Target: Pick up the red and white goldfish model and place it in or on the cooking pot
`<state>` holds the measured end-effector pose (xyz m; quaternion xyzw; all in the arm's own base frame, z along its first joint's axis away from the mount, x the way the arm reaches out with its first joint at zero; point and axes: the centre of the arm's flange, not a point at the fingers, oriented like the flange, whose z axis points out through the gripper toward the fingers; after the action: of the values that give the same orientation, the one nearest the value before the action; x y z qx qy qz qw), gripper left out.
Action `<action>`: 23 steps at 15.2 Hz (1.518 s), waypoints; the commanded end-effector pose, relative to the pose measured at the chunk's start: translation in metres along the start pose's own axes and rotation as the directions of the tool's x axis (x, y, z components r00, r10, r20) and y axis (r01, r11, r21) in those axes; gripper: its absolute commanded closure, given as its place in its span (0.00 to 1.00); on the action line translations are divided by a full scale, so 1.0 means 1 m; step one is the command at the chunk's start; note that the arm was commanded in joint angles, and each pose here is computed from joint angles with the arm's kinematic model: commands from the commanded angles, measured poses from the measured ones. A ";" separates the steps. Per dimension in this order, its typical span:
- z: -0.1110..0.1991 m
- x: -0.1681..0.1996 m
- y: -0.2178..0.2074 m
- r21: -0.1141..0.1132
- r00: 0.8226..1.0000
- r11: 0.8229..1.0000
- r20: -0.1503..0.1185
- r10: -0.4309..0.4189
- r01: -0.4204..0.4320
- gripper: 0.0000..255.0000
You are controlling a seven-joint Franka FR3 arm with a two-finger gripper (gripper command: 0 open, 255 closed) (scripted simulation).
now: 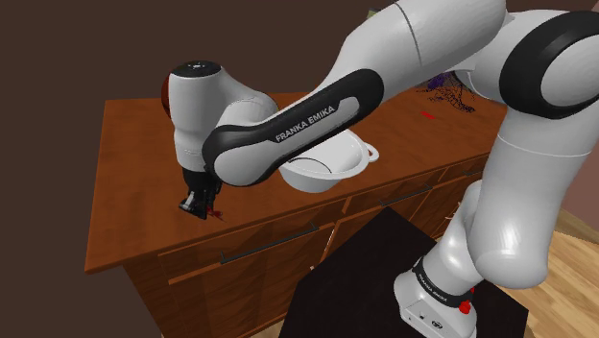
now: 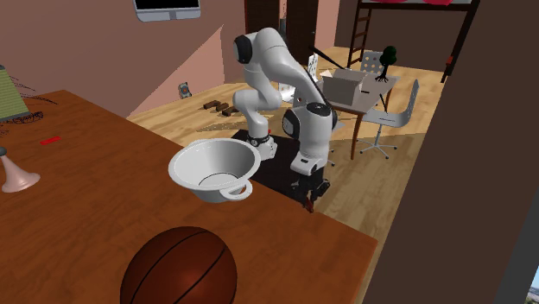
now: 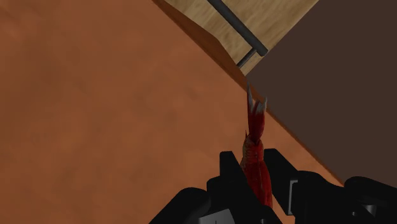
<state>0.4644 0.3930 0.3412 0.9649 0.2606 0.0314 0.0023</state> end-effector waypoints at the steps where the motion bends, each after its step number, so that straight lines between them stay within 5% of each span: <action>1: -0.012 0.001 -0.001 0.000 1.000 1.000 0.000 0.000 0.000 1.00; 23: -0.127 0.008 0.002 0.000 1.000 1.000 0.000 0.000 0.000 1.00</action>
<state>0.4643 0.3934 0.4632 0.9649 0.2607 0.0314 0.0024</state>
